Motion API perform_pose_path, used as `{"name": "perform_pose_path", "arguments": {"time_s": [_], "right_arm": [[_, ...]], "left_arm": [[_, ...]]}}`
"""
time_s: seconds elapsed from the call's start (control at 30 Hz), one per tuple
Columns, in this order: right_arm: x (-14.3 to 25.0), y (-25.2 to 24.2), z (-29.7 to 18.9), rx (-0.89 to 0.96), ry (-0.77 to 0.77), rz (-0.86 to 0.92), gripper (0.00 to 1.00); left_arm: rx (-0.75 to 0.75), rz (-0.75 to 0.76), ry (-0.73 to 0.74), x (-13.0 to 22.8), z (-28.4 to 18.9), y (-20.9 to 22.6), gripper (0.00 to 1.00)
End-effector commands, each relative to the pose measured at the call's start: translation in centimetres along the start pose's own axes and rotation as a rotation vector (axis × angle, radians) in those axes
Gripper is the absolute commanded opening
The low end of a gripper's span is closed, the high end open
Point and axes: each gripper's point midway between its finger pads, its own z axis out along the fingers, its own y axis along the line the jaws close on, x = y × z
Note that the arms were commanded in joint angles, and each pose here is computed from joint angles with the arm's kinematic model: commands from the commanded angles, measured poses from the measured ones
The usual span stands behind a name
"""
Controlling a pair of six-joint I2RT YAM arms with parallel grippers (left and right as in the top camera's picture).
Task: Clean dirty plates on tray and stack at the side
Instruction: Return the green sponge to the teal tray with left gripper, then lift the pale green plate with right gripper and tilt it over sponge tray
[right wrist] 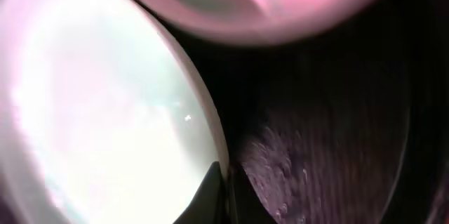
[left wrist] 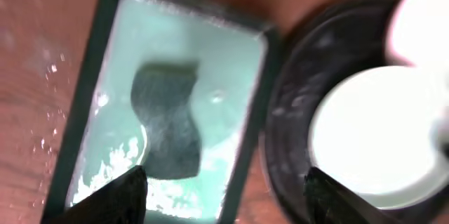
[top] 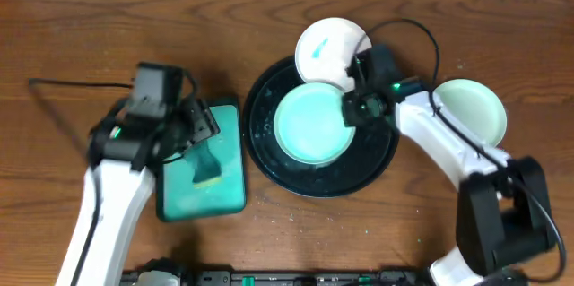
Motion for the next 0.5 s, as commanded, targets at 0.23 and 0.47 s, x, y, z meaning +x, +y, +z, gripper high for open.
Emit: {"name": "perform_pose_path", "arguments": {"time_s": [0.23, 0.47], "right_arm": [[-6.7, 16.8, -7.4, -0.101, -0.497, -0.509, 0.01], [-7.9, 21.3, -9.0, 0.023, -0.688, -0.697, 0.01]], "left_arm": [[0.220, 0.017, -0.343, -1.1, -11.0, -0.9, 0.79], [0.226, 0.017, -0.352, -0.8, -11.5, -0.8, 0.79]]}}
